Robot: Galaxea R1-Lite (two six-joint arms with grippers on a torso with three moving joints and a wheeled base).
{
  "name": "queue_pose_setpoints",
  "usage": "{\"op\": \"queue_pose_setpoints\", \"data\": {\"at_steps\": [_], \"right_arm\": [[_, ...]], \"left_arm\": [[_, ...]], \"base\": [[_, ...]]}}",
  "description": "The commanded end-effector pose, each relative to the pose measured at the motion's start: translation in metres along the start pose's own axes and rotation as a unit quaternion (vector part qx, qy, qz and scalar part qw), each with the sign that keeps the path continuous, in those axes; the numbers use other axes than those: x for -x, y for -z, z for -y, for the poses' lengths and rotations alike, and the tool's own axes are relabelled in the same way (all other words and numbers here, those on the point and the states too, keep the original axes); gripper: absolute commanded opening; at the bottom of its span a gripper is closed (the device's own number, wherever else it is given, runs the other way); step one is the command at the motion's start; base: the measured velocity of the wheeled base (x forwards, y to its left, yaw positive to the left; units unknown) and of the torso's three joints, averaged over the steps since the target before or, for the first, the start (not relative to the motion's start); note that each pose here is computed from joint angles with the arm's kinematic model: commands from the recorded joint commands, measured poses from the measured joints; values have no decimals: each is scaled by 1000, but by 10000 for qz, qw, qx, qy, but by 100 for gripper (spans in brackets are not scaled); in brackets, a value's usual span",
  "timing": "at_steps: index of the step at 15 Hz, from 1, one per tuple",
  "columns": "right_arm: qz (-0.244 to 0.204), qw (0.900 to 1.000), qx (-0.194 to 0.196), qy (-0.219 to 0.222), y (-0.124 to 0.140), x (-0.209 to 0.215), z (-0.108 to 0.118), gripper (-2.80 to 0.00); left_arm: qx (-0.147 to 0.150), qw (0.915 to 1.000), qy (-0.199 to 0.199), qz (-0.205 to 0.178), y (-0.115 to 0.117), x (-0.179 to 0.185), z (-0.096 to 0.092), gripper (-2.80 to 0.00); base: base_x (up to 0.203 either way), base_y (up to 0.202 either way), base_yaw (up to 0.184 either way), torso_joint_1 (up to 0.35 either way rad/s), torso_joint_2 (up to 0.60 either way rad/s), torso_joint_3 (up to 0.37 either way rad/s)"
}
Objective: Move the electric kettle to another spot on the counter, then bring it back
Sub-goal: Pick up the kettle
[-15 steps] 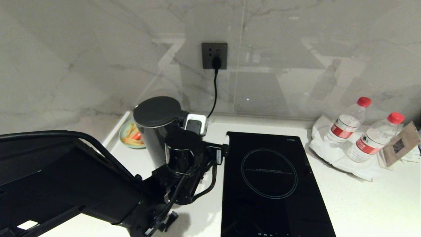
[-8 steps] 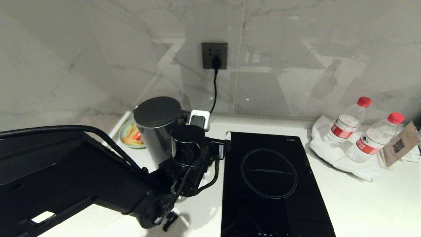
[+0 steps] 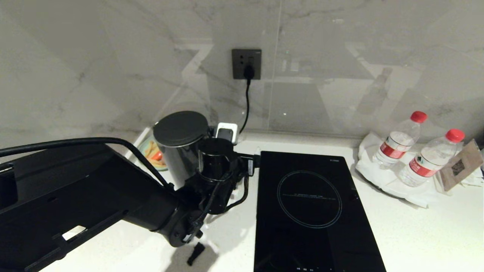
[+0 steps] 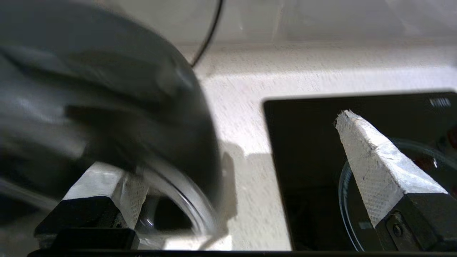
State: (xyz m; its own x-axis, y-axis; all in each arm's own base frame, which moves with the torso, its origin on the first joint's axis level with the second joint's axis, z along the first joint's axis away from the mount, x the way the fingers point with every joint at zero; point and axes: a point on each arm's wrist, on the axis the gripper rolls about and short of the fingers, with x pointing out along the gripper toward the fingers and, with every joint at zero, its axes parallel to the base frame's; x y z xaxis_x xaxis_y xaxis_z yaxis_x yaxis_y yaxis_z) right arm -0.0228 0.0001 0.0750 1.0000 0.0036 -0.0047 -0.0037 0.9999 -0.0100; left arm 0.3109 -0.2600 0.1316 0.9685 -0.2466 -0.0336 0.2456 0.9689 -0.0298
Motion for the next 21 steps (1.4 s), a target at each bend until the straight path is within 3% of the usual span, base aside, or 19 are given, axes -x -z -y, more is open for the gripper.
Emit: {"op": "queue_pose_setpoints", "data": {"at_steps": [1,14,15,21], "right_arm": [[0,10000,4,3,0,0,0,-280],[0,10000,4,-5,0,0,0,-280],[0,10000,4,3,0,0,0,-280],[0,10000,4,3,0,0,0,-280]], "left_arm": [[48,9999,-63,89,-5,-2,-4,0],[87,9998,-89,179,-15,4,-7,0],[89,9998,-88,185,-16,4,-8,-280],[44,9998,-126,125,-12,5,-11,-280]], "base": [[0,0,0,0,0,0],[0,0,0,0,0,0],[0,0,0,0,0,0],[0,0,0,0,0,0]]}}
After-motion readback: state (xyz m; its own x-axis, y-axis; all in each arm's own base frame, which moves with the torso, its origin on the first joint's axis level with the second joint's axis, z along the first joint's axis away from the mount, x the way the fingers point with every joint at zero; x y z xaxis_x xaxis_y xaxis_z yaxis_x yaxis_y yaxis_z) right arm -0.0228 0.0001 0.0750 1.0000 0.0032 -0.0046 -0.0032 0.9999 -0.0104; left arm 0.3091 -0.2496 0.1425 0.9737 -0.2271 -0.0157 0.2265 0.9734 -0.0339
